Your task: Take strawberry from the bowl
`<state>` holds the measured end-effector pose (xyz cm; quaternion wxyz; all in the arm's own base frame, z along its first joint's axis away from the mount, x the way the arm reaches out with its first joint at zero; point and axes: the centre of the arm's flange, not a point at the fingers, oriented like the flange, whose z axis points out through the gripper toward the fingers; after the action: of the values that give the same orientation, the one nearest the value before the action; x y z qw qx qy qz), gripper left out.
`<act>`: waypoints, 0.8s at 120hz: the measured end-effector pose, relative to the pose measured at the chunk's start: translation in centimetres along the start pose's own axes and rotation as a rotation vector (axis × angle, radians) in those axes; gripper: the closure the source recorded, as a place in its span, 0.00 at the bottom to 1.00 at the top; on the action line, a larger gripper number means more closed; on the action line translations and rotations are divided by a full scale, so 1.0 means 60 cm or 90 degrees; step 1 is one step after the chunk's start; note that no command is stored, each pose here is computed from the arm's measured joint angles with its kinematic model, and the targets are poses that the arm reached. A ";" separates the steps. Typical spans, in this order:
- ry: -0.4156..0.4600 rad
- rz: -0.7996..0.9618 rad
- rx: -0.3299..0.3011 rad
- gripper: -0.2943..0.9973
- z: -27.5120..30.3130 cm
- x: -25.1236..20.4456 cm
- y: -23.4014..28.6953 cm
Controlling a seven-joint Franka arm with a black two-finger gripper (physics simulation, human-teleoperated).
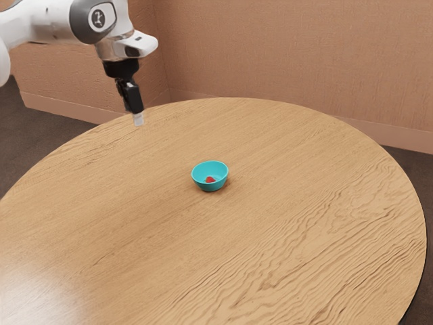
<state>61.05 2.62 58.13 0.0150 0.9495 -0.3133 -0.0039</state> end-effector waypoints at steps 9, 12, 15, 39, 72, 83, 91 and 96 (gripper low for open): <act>-0.018 -0.045 0.000 0.24 0.005 -0.001 0.004; -0.023 -0.059 0.000 0.24 0.008 -0.001 0.005; -0.029 -0.072 -0.002 0.24 0.013 -0.001 0.005; -0.086 -0.159 -0.029 0.23 0.107 0.015 -0.020; -0.018 -0.066 -0.008 0.23 0.244 0.194 -0.118; 0.000 -0.011 0.000 0.23 0.280 0.221 -0.135; 0.002 0.031 0.000 0.23 0.315 0.233 -0.143; 0.002 0.056 0.000 0.23 0.335 0.238 -0.147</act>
<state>77.45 0.71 37.77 0.0153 0.9350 -0.3544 -0.0014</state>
